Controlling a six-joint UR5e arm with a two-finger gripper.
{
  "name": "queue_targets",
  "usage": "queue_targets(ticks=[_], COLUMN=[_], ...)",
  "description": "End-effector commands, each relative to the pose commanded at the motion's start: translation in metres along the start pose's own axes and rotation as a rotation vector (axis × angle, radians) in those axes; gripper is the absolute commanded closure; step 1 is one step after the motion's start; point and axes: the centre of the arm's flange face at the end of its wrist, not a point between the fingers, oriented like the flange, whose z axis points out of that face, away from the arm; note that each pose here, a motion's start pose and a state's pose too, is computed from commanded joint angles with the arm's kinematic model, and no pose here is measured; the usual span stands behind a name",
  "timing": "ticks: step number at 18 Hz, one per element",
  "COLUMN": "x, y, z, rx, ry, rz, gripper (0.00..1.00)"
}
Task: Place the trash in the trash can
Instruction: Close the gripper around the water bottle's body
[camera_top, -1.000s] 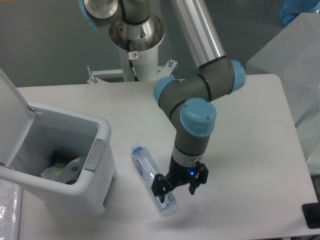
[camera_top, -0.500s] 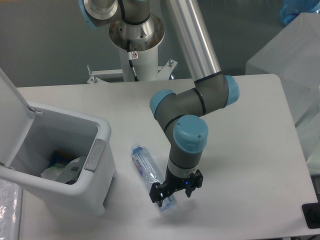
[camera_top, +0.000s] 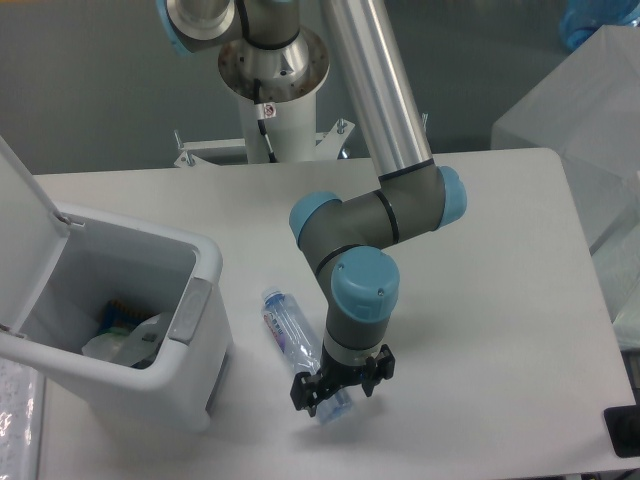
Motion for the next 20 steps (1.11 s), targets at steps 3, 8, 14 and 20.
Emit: queue_targets(ticks=[3, 8, 14, 20], x=[-0.002, 0.003, 0.007, 0.007], y=[0.001, 0.000, 0.001, 0.002], z=[0.008, 0.016, 0.020, 0.022], rx=[-0.011, -0.017, -0.022, -0.025], ry=[-0.026, -0.060, -0.061, -0.062], rz=[0.000, 0.012, 0.015, 0.015], gripper=[0.00, 0.00, 0.00, 0.11])
